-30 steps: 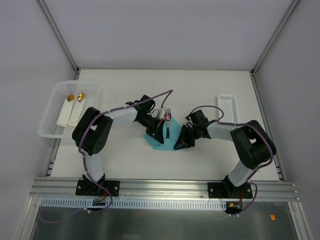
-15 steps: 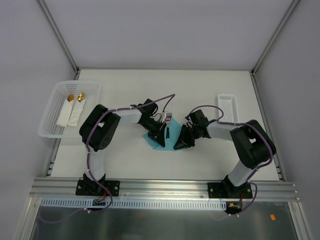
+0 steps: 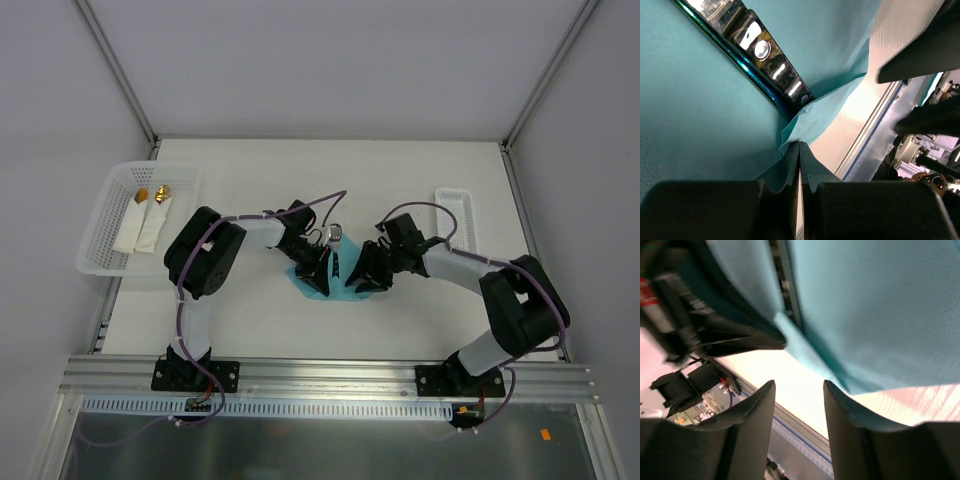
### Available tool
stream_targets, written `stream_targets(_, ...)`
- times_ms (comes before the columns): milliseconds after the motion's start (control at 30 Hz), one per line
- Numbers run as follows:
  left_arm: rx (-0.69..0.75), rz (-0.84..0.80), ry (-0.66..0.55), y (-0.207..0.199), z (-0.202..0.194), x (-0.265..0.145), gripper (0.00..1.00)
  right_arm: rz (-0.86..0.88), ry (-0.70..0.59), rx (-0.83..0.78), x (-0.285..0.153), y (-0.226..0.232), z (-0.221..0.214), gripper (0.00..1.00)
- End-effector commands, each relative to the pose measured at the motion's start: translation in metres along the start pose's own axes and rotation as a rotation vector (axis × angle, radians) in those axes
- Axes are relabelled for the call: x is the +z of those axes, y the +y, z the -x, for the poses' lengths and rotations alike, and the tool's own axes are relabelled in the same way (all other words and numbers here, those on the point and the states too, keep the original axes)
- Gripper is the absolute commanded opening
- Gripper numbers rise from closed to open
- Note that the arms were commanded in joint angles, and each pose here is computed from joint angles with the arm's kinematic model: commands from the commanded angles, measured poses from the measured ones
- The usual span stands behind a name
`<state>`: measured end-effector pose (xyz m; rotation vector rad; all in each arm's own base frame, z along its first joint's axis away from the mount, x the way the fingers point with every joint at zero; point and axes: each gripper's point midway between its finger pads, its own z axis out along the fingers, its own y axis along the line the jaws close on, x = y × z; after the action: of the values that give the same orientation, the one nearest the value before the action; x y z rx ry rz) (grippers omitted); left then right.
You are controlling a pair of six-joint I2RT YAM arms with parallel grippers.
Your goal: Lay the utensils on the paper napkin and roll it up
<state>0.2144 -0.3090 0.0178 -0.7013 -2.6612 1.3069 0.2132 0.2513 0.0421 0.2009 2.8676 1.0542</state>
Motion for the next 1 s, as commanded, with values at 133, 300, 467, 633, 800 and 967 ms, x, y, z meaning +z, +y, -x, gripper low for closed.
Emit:
stream_targets(133,-0.004,0.037,-0.015,0.010,0.006,0.000,0.00,0.006,-0.116,0.021,-0.032,0.003,0.000,0.53)
stream_targets(300,-0.008,0.035,-0.012,0.011,0.006,0.001,0.00,-0.024,-0.116,0.038,-0.027,-0.013,-0.008,0.48)
stream_targets(467,-0.010,0.036,-0.010,0.011,0.004,0.001,0.00,-0.081,-0.117,0.045,-0.021,-0.028,-0.008,0.30)
stream_targets(633,-0.007,0.036,-0.011,0.011,0.005,0.001,0.00,-0.132,-0.153,0.115,-0.022,-0.045,-0.012,0.41)
stream_targets(800,-0.009,0.035,-0.010,0.011,0.005,0.001,0.00,-0.157,-0.234,0.165,-0.034,-0.061,0.003,0.52)
stream_targets(967,-0.011,0.035,-0.006,0.012,0.003,0.002,0.00,-0.222,-0.292,0.184,-0.048,-0.082,0.030,0.61)
